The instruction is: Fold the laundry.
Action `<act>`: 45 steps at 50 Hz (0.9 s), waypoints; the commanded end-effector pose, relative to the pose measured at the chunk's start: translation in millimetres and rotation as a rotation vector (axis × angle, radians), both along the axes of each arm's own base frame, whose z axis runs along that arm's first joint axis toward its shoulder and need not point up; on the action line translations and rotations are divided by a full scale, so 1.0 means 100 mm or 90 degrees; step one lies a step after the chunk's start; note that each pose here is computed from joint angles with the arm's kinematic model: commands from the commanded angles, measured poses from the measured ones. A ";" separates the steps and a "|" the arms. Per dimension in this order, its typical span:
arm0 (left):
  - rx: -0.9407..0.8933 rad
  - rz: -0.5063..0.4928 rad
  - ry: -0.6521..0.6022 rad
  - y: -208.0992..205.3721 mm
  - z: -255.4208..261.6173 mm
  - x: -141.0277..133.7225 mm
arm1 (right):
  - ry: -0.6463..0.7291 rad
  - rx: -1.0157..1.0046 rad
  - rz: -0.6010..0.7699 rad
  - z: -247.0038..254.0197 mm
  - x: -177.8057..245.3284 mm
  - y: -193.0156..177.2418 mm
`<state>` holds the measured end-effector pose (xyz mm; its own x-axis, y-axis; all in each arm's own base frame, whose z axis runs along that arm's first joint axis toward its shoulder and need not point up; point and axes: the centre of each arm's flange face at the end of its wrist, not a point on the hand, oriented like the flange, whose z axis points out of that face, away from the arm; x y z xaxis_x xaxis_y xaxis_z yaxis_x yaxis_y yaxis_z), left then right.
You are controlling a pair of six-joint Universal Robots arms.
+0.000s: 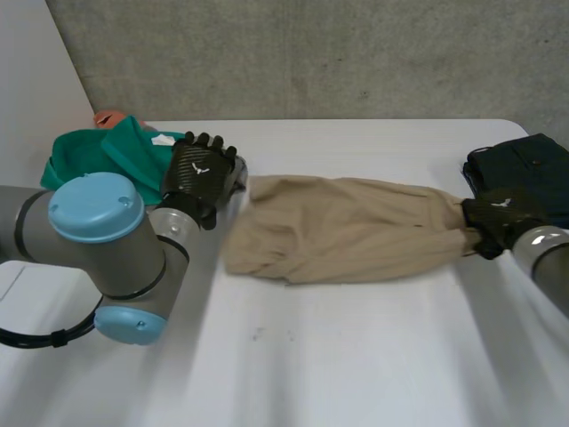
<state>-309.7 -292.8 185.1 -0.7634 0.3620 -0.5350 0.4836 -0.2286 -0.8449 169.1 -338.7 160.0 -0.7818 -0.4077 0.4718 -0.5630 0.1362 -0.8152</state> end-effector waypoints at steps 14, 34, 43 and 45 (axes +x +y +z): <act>0.016 -0.001 0.022 0.18 0.10 0.10 | 0.256 -0.164 0.131 0.53 0.10 0.01; 0.001 -0.010 0.132 0.09 0.38 0.01 | 0.139 -0.207 0.603 -0.07 2.04 1.20; -0.054 -0.051 0.178 0.09 0.71 -0.25 | -0.223 -0.049 0.427 0.59 1.80 0.94; -0.054 -0.066 0.192 0.09 0.72 -0.35 | -0.318 -0.031 0.360 0.78 1.63 0.80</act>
<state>-319.2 -284.9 237.4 -0.8549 0.3793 -0.3540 0.2604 -0.2765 -0.9251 368.4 -226.2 171.6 -0.2654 -0.7822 0.5636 -0.4009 -0.4421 -0.8024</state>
